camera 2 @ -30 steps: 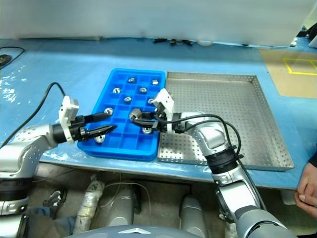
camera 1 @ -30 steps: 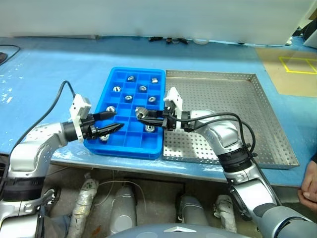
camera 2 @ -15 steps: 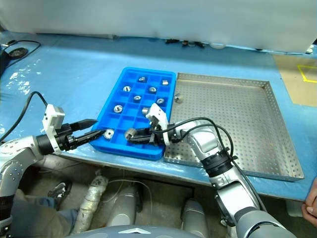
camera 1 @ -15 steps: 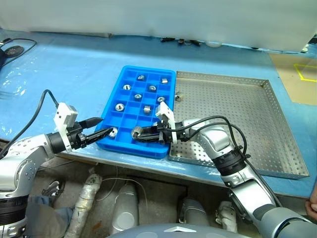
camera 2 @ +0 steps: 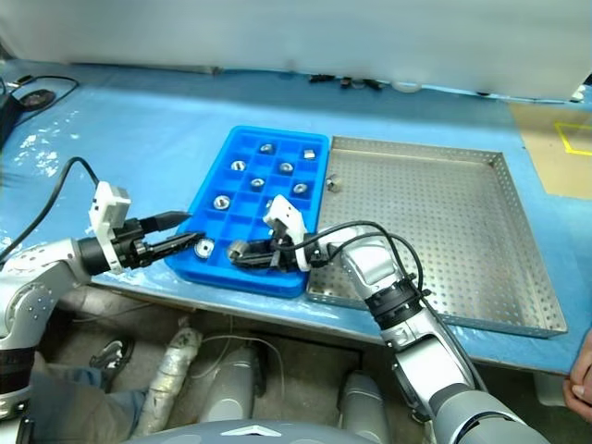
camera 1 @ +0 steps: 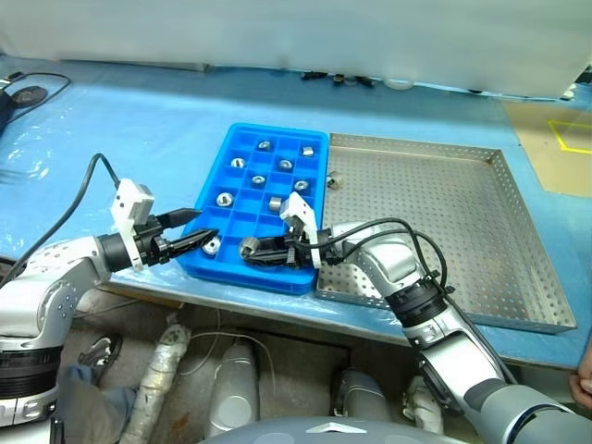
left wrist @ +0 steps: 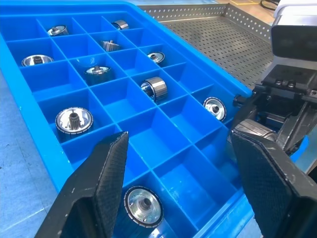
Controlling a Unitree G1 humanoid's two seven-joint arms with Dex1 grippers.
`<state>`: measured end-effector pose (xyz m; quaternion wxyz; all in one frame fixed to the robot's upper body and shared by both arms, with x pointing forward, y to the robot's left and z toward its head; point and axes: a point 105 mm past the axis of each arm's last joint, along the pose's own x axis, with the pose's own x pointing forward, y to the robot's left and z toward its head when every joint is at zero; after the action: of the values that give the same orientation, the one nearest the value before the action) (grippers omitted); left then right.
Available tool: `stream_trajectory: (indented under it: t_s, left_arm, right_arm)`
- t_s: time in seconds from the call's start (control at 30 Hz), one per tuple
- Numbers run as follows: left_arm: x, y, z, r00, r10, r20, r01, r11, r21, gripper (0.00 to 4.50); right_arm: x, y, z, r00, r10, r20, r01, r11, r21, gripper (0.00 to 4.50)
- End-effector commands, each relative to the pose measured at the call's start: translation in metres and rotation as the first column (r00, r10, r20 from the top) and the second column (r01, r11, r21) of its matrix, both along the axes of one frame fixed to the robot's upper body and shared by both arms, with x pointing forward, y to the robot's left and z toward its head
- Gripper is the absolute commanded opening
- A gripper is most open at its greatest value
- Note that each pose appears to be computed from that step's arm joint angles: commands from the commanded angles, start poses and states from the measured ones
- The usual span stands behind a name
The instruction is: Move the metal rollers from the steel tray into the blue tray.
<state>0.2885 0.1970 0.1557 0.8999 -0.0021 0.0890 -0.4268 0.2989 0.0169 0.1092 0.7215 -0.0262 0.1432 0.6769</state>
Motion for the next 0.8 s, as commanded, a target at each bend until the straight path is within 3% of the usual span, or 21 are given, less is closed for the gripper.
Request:
stream_trajectory:
  t_s: [0.03,0.13,0.37,0.5,0.8]
  left_arm:
    - [0.003,-0.001,0.008,0.999,-0.017,0.029,0.017,1.0,0.007,3.47]
    - [0.007,-0.003,0.01,0.999,-0.028,0.034,0.028,1.0,0.005,3.47]
    - [0.017,-0.009,0.015,0.997,-0.064,0.05,0.064,0.998,0.0,3.47]
    - [0.028,-0.015,0.02,0.994,-0.08,0.069,0.081,0.997,-0.014,3.47]
    - [0.075,-0.056,0.036,0.982,-0.104,0.157,0.114,0.992,-0.058,3.47]
  right_arm:
    - [0.0,-0.003,0.004,0.999,-0.003,0.032,0.003,1.0,0.005,1.85]
    - [0.004,-0.005,0.004,0.999,-0.029,0.033,0.03,1.0,-0.003,2.76]
    - [0.011,-0.016,0.016,0.993,-0.087,0.075,0.086,0.996,0.026,2.76]
    - [0.021,-0.027,0.036,0.981,-0.164,0.1,0.154,0.983,0.098,2.76]
    - [0.078,-0.085,0.08,0.815,-0.546,0.194,0.495,0.83,0.257,2.76]
